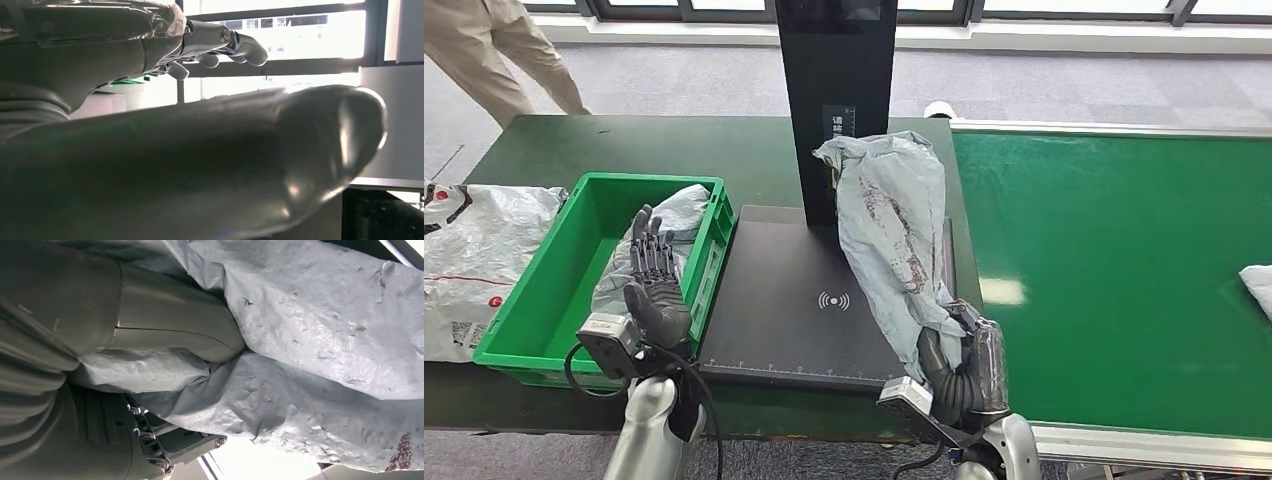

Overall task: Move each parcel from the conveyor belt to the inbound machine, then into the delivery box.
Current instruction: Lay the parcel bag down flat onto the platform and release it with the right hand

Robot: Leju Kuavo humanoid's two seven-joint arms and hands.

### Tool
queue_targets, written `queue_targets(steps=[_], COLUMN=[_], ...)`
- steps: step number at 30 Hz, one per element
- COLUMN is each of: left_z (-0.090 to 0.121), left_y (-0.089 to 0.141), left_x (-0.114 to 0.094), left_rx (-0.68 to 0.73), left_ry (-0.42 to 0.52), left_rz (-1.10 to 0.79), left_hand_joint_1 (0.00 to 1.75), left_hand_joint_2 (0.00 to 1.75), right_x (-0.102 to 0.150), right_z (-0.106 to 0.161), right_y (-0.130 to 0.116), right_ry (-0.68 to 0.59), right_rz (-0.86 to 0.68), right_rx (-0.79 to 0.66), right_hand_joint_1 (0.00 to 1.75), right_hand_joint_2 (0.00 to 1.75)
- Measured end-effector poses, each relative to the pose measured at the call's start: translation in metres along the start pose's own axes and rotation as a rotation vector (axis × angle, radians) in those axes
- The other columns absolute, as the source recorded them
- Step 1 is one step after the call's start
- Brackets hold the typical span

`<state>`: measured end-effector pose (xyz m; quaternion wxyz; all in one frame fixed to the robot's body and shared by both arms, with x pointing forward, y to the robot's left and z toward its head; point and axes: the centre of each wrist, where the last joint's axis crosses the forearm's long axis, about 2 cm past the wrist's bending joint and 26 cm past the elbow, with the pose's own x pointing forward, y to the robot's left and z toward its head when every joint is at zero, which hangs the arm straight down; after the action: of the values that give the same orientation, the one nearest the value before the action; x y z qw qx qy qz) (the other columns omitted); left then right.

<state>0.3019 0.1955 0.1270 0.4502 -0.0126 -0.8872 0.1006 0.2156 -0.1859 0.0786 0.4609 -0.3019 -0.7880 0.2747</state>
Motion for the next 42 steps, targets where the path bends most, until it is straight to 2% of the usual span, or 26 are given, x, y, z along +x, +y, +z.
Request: queue_targets(steps=[11, 15, 20, 24, 33, 42], left_z=[0.003, 0.009, 0.015, 0.018, 0.018, 0.017], left_y=[-0.003, -0.003, -0.001, -0.001, -0.001, -0.002], left_x=[-0.002, -0.002, 0.000, 0.000, 0.000, 0.000], left_rx=[0.007, 0.026, 0.060, 0.074, 0.085, 0.107], left_ry=[0.020, 0.037, 0.045, 0.047, 0.045, 0.043], left_rz=[0.036, 0.062, 0.064, 0.054, 0.049, 0.035], left_hand_joint_1=[0.00, 0.00, 0.00, 0.00, 0.00, 0.00], left_hand_joint_2=[0.00, 0.00, 0.00, 0.00, 0.00, 0.00], right_x=[0.003, -0.015, -0.050, -0.066, -0.078, -0.080], right_z=[-0.006, -0.018, -0.036, -0.043, -0.047, -0.050], right_y=[0.008, 0.020, 0.032, 0.040, 0.048, 0.051], right_ry=[0.023, 0.061, 0.129, 0.175, 0.219, 0.171], right_rz=[-0.062, -0.111, -0.114, -0.127, -0.178, -0.269], right_rx=[0.047, 0.089, 0.118, 0.148, 0.188, 0.203], right_hand_joint_1=[1.75, 0.00, 0.00, 0.00, 0.00, 0.00], right_hand_joint_2=[1.75, 1.75, 1.75, 1.75, 1.75, 1.75])
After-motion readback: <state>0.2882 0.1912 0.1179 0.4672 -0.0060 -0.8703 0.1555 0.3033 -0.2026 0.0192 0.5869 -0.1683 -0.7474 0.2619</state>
